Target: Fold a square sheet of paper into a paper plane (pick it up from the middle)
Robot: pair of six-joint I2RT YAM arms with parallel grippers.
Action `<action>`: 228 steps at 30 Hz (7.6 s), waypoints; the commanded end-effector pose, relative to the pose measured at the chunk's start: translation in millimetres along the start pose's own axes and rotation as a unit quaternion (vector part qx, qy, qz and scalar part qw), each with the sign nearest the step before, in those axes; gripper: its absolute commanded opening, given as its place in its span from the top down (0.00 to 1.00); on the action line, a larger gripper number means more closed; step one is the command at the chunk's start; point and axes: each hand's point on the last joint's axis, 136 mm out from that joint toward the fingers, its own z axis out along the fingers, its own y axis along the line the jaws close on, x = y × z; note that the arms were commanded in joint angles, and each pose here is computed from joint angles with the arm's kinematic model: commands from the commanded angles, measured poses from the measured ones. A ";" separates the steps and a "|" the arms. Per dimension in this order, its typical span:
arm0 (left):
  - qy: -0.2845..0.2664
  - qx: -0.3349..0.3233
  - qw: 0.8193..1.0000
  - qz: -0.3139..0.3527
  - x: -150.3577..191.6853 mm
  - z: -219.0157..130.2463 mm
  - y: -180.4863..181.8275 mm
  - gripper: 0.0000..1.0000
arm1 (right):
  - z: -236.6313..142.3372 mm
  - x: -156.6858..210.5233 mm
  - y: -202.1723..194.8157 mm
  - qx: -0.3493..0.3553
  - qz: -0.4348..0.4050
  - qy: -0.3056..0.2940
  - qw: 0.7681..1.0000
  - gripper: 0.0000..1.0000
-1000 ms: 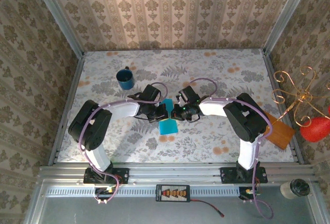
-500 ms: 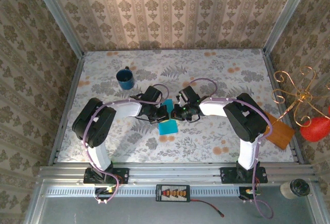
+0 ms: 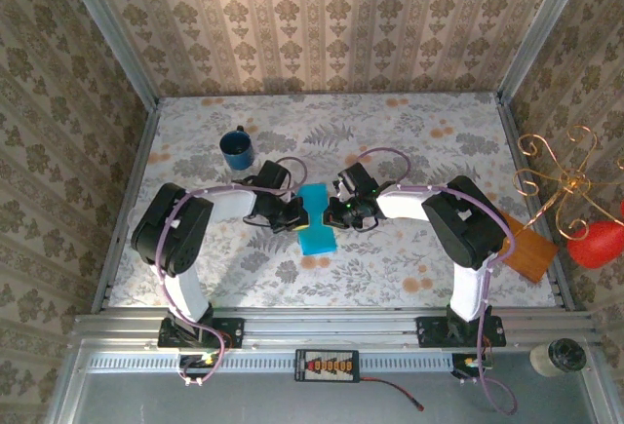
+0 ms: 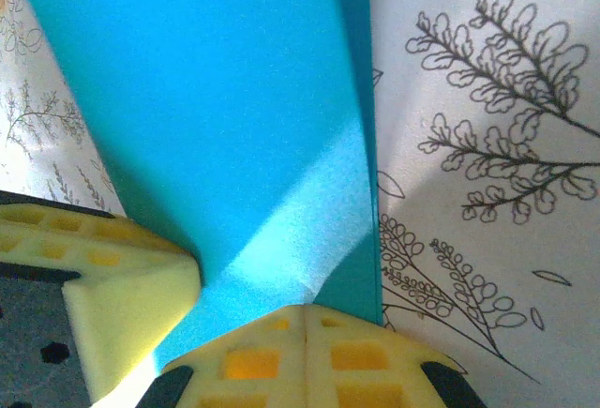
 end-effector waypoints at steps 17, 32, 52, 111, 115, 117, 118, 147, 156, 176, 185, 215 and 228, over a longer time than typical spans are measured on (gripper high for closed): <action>-0.076 0.051 0.996 0.012 -12.0 -58.5 -10.2 1.00 | 3.2 96.9 -143.1 0.260 0.075 0.135 0.953 0.99; -0.047 0.028 0.998 0.013 -20.8 8.0 -12.9 1.00 | 2.5 99.5 -140.4 0.257 0.076 0.150 0.952 0.98; -0.119 0.090 0.987 0.053 -46.1 -44.4 -21.1 1.00 | -1.7 105.5 -136.9 0.256 0.079 0.173 0.948 0.98; -0.152 -0.004 0.988 -0.014 -118.1 -6.0 50.7 1.00 | -9.8 110.4 -154.9 0.289 0.074 0.177 0.938 0.98; -0.164 -0.011 0.986 -0.013 -127.3 -17.4 56.6 1.00 | -9.9 110.7 -155.2 0.289 0.074 0.177 0.938 0.98; -0.169 -0.021 0.985 -0.007 -130.4 -21.3 56.7 1.00 | -9.9 110.6 -155.4 0.290 0.075 0.177 0.938 0.98; -0.170 -0.021 0.985 -0.005 -131.6 -22.2 56.4 1.00 | -10.2 110.8 -155.5 0.290 0.075 0.177 0.938 0.98; -0.080 0.035 0.996 0.028 14.1 -7.8 -32.6 1.00 | -10.2 113.8 -156.2 0.285 0.080 0.173 0.939 0.98; -0.039 0.029 0.998 0.026 14.6 8.8 -26.7 1.00 | -9.7 113.2 -156.2 0.285 0.079 0.173 0.939 0.98; -0.035 0.026 0.999 0.000 38.9 -50.4 33.1 1.00 | -9.1 112.5 -155.5 0.285 0.081 0.176 0.939 0.98; -0.072 0.088 0.992 0.045 21.4 -42.1 -31.0 1.00 | -8.7 112.8 -155.8 0.285 0.081 0.176 0.939 0.98; -0.041 0.030 0.999 0.002 53.2 -41.2 34.2 1.00 | -7.9 112.8 -158.2 0.283 0.087 0.175 0.939 0.98; -0.019 0.077 0.996 0.049 39.2 -7.6 -31.7 1.00 | -9.0 112.9 -158.3 0.286 0.088 0.175 0.938 0.98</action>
